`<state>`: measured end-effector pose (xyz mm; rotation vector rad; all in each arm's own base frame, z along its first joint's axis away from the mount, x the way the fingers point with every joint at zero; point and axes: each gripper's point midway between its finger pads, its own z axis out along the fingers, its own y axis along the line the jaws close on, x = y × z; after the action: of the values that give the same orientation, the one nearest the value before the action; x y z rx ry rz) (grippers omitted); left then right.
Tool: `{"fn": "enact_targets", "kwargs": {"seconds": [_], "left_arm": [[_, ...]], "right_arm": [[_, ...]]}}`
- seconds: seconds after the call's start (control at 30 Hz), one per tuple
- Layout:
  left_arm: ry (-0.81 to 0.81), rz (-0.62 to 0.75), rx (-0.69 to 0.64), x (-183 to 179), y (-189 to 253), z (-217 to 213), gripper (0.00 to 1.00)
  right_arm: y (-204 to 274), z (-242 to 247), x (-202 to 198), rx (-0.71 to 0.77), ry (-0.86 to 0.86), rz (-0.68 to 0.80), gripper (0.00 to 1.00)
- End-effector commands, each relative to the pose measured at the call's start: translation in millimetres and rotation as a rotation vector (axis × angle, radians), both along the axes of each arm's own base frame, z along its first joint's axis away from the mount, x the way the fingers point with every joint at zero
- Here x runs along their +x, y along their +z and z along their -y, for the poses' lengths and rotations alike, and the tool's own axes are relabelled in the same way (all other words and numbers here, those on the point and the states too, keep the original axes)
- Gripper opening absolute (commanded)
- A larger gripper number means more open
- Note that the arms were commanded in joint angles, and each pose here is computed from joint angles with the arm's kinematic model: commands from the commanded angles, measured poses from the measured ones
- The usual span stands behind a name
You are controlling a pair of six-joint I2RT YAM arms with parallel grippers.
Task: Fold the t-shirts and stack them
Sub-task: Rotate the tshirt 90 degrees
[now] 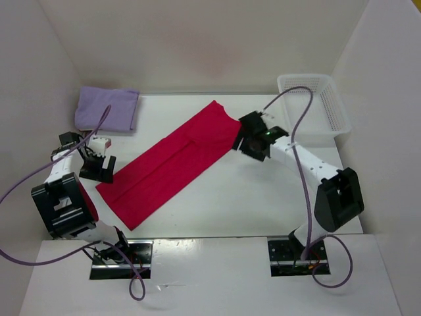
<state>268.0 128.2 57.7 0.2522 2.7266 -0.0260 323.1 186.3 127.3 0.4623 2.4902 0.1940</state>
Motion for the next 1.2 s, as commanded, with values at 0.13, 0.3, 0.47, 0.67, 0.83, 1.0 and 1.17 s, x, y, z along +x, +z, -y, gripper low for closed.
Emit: {"fn": "enact_targets", "kwargs": {"seconds": [0.13, 0.3, 0.47, 0.67, 0.83, 1.0, 1.17], "left_arm": [[-0.061, -0.027, -0.020, -14.1, -10.4, 10.7, 0.99], [-0.062, -0.067, 0.045, -29.8, -18.0, 3.6, 0.99], [-0.053, -0.104, 0.060, -37.2, -16.8, 1.2, 0.99], [-0.045, -0.104, 0.057, -35.2, -9.5, 0.4, 0.99], [-0.063, -0.101, -0.012, -28.8, 3.5, 9.6, 0.99], [-0.230, -0.120, -0.105, -16.4, 12.1, 46.8, 0.99], [-0.456, -0.206, -0.012, -11.8, 2.6, 98.5, 0.99]], "right_arm": [[5.2, 24.5, 126.3, 0.052, -0.011, 0.102, 0.67], [-47.3, 26.9, 159.9, -0.035, 0.014, -0.002, 0.66], [-87.1, 33.2, 176.0, -0.021, -0.019, -0.067, 0.66], [-120.4, 43.6, 190.2, -0.031, -0.033, -0.113, 0.55], [-123.8, 47.0, 223.1, -0.042, -0.027, -0.086, 0.00], [-62.7, 38.7, 318.4, -0.163, 0.033, 0.180, 0.00], [-18.3, -6.3, 345.0, -0.033, 0.253, 0.377, 0.51]]}}
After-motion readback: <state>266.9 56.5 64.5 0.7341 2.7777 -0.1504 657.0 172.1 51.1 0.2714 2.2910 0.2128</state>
